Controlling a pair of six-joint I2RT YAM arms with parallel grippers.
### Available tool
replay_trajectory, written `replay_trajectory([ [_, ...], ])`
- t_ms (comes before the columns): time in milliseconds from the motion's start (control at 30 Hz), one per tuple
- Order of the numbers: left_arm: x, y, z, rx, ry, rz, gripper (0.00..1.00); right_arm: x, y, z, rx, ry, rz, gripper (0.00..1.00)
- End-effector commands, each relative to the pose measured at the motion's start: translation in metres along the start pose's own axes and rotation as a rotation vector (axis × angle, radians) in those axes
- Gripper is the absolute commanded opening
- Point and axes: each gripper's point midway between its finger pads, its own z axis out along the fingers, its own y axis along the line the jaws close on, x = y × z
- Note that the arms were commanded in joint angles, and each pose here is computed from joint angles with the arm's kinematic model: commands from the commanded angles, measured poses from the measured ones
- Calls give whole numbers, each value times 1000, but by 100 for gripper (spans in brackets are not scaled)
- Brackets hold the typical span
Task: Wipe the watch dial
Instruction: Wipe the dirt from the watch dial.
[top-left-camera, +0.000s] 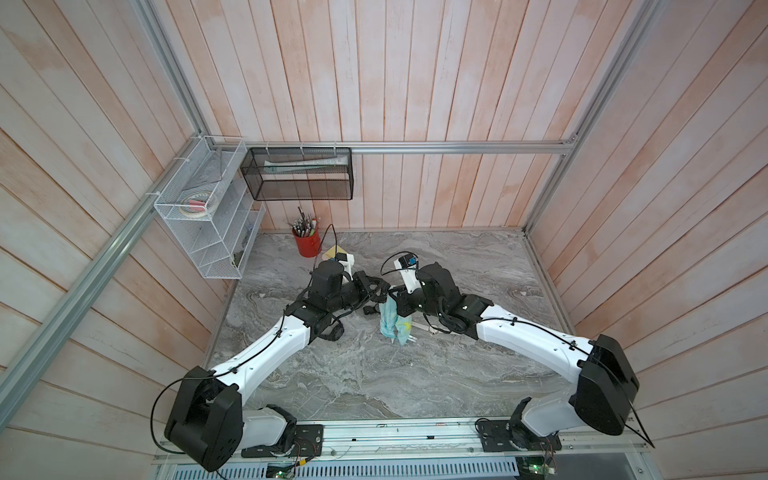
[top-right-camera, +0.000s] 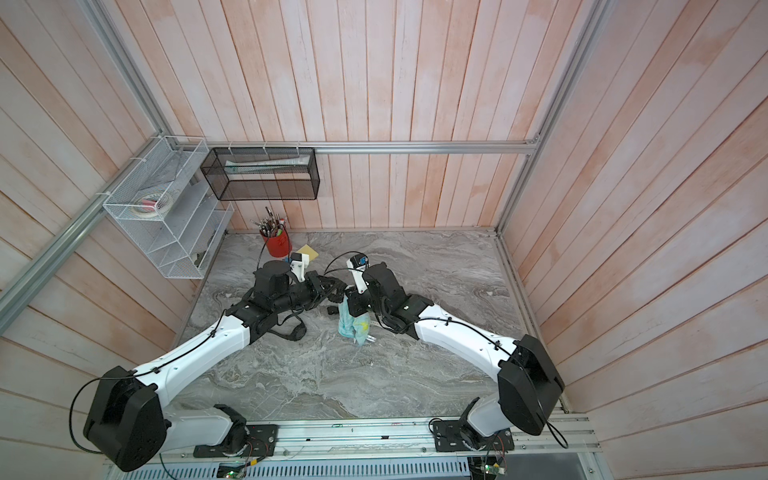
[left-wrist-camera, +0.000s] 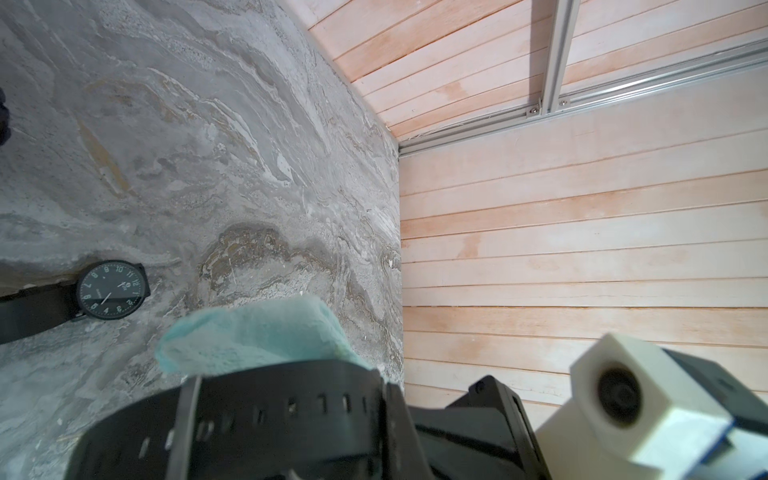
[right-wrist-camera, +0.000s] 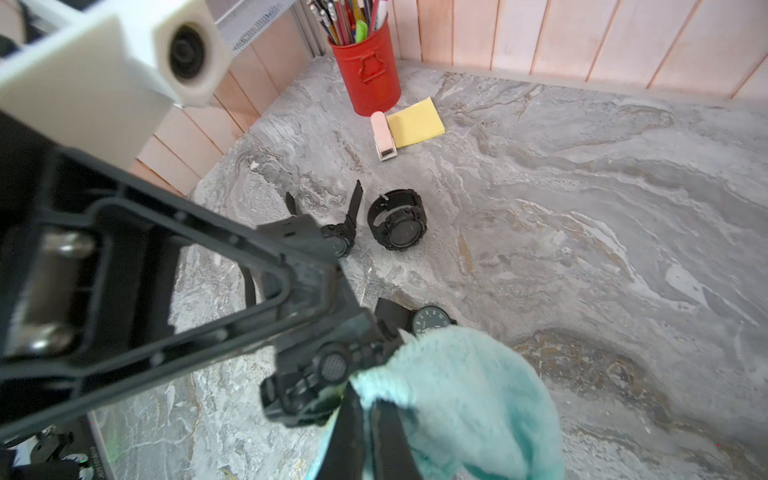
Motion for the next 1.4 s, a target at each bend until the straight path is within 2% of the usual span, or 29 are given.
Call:
replay_trajectory([
  [0,33,-18,0,45,161,14,0,-32,-21,5,87,-89,31,0],
  [167,20,-31,8,76,157,19,0,-12,0,16,-20,-24,-1,0],
  [333,11,-30,12,88,147,2,0,-17,39,1,-182,-75,-72,0],
  [467,9,-27,15,84,144,-4,0,-20,56,-5,-254,-71,-104,0],
  [633,17,-13,17,62,163,-27,0,-42,76,-24,-337,-146,-121,0],
  [833,29,-1,17,41,189,-45,0,-67,77,-39,-322,-231,-128,0],
  [1033,40,11,13,14,202,-49,0,-88,39,-54,-192,-349,-22,0],
  [1367,34,-7,9,44,195,-20,0,-51,-12,-15,26,-191,59,0],
])
